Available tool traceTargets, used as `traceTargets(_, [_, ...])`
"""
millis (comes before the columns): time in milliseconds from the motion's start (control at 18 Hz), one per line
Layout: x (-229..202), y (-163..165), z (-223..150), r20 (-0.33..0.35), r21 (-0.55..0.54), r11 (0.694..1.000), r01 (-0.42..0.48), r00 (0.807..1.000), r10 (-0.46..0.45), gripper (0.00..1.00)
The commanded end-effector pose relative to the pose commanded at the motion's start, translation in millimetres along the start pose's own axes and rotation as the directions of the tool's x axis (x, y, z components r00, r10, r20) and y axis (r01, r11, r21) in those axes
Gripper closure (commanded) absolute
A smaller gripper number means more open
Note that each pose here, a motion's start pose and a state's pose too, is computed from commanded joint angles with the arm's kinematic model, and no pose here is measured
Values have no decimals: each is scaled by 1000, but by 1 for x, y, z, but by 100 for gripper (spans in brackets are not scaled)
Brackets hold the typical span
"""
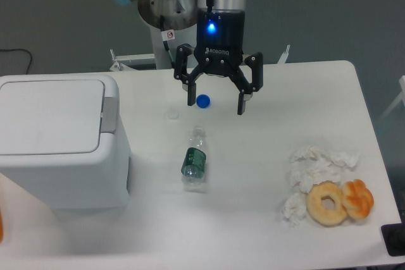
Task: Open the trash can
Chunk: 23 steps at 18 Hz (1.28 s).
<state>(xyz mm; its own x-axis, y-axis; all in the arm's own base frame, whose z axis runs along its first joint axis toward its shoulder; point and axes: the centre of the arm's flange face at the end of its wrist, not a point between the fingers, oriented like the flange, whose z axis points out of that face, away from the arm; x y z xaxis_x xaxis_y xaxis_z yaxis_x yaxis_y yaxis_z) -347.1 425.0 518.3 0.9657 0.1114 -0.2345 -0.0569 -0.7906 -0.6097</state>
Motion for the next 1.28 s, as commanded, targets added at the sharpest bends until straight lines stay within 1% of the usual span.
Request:
traceTargets(167, [-7,6,0,7,-7,1000,-25,1000,25,0])
traceTargets(778, [-4,15,15,-19,-28,1000,-7,1000,7,0])
traceTargets(1167, [-1,12,25,-48,-17,1000,-4,999,3,0])
traceTargets(1278, [-1,12,29,-64,-10,999,37,997,-38,0])
